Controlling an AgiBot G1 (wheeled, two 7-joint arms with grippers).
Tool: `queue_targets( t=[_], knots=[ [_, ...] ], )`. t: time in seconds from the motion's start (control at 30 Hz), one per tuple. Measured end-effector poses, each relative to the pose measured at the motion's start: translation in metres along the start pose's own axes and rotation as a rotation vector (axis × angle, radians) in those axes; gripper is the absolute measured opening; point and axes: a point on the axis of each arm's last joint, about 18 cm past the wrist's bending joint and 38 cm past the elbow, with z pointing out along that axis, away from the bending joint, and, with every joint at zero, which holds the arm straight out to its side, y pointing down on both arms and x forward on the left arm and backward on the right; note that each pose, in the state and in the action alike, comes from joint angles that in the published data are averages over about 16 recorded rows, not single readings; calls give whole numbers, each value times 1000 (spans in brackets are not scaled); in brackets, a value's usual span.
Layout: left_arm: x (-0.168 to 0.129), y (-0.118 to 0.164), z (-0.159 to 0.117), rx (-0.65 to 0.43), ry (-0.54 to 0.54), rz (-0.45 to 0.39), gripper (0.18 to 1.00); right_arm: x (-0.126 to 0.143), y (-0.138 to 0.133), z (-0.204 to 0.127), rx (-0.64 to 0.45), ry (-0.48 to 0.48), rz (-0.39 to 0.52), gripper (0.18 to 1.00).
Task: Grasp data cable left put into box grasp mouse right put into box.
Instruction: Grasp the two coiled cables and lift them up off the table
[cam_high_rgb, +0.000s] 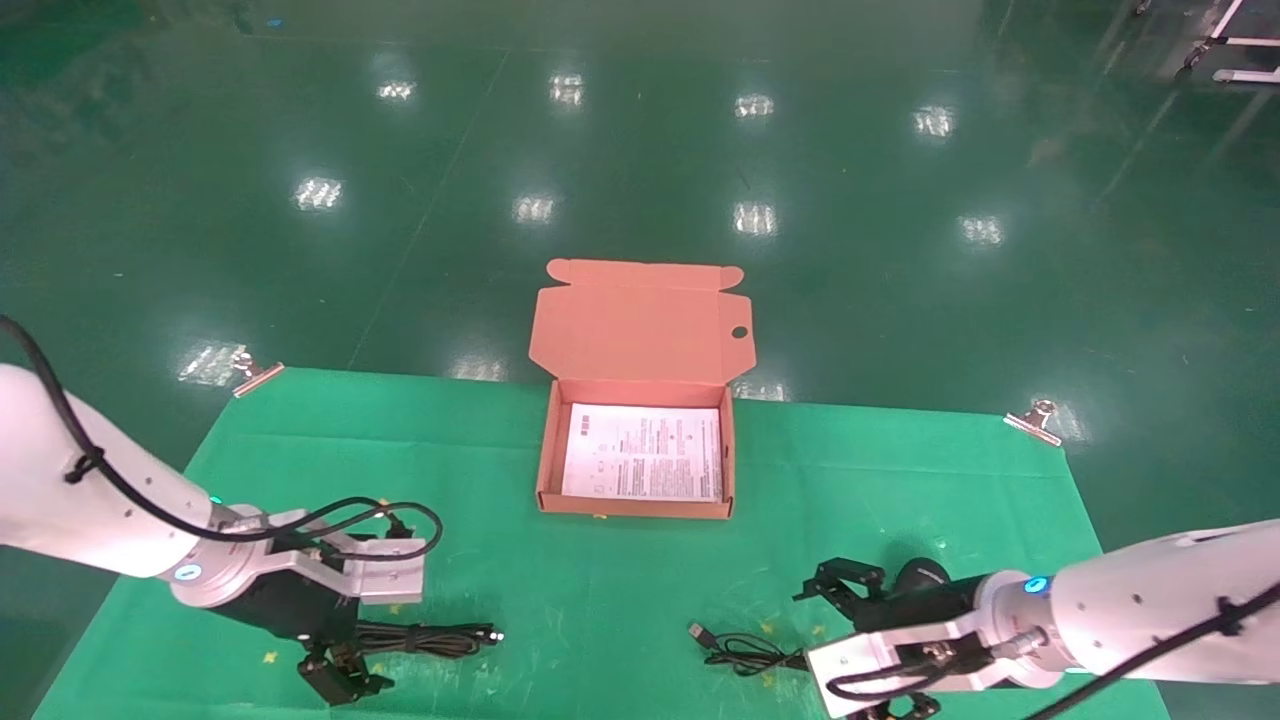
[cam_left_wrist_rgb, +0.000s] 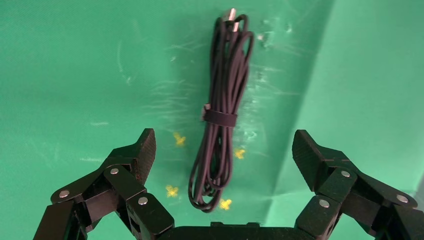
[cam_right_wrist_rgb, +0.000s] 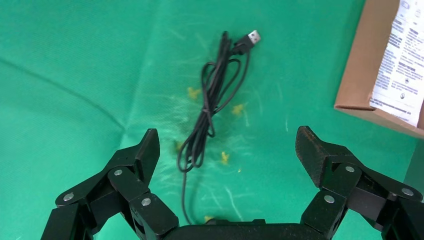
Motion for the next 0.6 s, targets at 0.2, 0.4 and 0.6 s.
queue_targets(
  t=[0.2,0.4,0.6],
  knots=[
    [-4,6,11,0,-4,-11,1001,2,3,17,0,-1,24,1000],
    [-6,12,22,-4,-6,-17,1001,1,6,35,-17,-10,17,1000],
    [-7,16,31,-9,-9,-23,1001,-2,10,50,-39,-15,1,1000]
  ],
)
